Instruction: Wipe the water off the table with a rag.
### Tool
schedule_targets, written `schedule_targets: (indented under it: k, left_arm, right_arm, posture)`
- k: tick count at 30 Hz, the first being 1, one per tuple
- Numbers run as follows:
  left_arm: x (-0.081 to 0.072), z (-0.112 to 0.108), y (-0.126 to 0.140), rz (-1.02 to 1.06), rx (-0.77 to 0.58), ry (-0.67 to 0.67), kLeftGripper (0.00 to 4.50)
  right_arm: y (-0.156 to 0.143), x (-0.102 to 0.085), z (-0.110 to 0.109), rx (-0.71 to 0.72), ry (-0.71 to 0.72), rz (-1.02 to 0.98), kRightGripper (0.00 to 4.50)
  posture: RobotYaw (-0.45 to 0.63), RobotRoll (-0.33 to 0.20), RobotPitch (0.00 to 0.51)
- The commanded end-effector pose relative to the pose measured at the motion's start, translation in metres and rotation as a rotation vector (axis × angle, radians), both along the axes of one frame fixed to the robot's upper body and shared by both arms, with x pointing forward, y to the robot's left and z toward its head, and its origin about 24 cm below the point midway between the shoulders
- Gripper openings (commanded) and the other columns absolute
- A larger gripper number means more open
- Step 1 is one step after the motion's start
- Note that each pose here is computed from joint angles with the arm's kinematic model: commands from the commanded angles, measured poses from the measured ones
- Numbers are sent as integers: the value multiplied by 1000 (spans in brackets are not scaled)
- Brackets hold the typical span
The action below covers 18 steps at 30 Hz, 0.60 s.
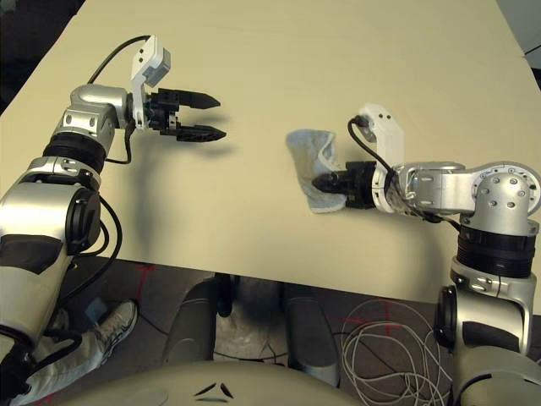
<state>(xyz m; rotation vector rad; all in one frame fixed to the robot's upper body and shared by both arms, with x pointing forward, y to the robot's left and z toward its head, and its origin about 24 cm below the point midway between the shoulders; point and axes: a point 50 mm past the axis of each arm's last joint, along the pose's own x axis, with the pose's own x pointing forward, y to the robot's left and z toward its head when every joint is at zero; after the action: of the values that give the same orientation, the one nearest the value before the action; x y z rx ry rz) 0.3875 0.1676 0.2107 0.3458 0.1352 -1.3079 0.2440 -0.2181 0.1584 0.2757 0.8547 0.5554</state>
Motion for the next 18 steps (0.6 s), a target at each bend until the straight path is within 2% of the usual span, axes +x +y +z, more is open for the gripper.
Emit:
schedule_targets:
  k: [1, 3, 6, 12, 15, 18]
  left_arm:
    - [0, -3, 0, -2, 9, 9, 4500]
    - [0, -3, 1, 1, 9, 8, 4500]
    - [0, -2, 1, 4, 9, 7, 4500]
    - [0, -3, 0, 5, 8, 6, 4500]
    - [0, -3, 0, 8, 8, 5, 4500]
    - [1, -2, 0, 11, 8, 3, 4500]
  right_arm:
    - [-22, -11, -25, -143, 162, -78, 22]
    - [-42, -14, -29, -204, 226, -154, 22]
    - [-60, -7, -24, -271, 217, -266, 22]
    - [-73, 42, 12, -146, 13, -511, 22]
    - [-87, 53, 17, -168, -15, -619, 22]
    - [-98, 53, 8, -193, 21, -673, 22]
  posture:
    - [-82, 0, 257]
    - [-82, 0, 258]
    - [-84, 0, 257]
    - [-82, 0, 254]
    - [-81, 0, 251]
    - [-75, 0, 250]
